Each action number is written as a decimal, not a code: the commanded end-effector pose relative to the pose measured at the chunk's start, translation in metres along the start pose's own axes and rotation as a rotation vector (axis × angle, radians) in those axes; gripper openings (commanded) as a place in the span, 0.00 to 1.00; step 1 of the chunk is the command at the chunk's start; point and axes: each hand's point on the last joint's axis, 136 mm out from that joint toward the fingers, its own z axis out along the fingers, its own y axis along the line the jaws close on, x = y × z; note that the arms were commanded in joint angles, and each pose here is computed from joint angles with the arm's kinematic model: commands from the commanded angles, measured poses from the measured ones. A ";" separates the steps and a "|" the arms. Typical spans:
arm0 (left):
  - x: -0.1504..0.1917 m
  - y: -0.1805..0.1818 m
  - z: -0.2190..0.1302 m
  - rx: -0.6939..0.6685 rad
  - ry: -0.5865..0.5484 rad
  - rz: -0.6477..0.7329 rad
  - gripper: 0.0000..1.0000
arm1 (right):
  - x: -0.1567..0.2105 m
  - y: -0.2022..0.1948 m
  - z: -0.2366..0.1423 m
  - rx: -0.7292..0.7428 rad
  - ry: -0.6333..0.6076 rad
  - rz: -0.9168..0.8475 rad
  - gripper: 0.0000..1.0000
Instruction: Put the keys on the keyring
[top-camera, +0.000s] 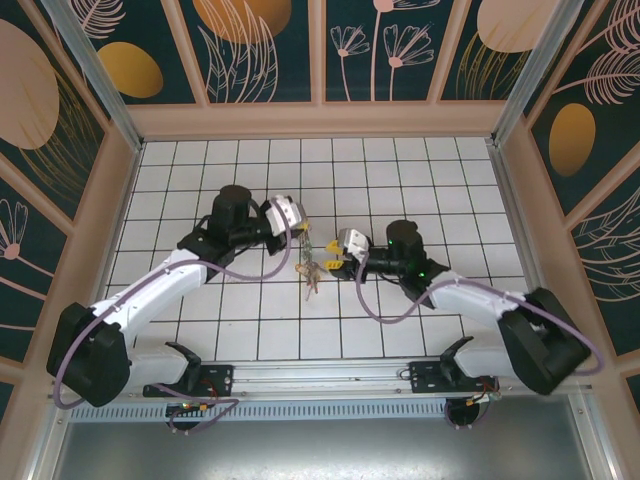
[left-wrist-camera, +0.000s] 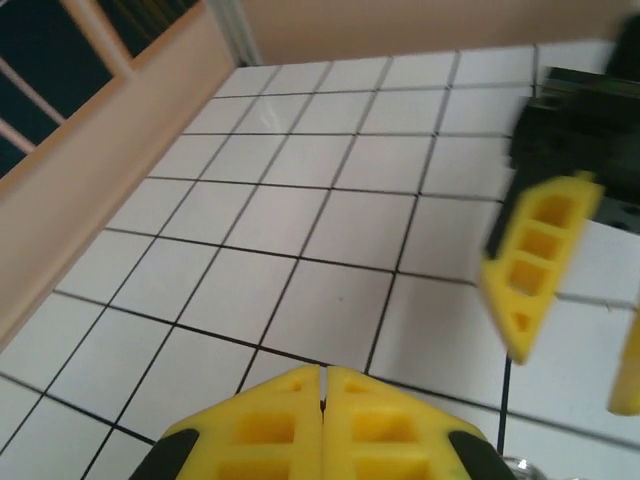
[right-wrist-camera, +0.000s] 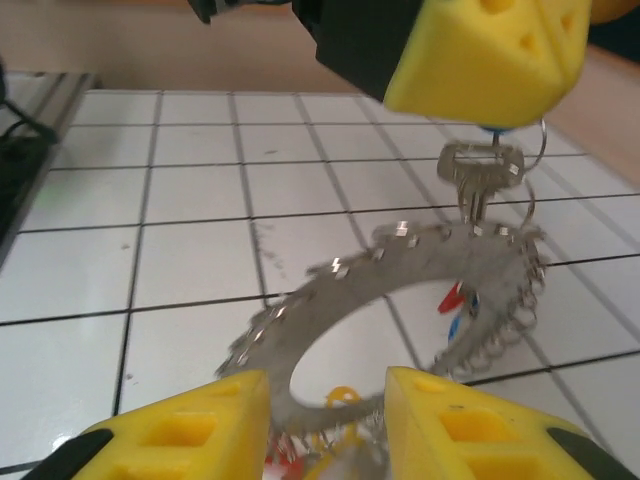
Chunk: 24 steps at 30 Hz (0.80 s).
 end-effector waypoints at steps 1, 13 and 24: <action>-0.023 0.026 -0.001 -0.075 0.015 -0.240 0.00 | -0.035 -0.015 -0.021 0.137 -0.080 -0.037 0.35; -0.065 0.061 0.009 -0.123 -0.035 -0.637 0.00 | -0.081 0.007 -0.031 0.205 -0.199 0.158 0.38; -0.099 0.071 -0.012 -0.144 -0.273 -0.837 0.00 | -0.078 -0.019 0.000 0.320 -0.248 0.205 0.52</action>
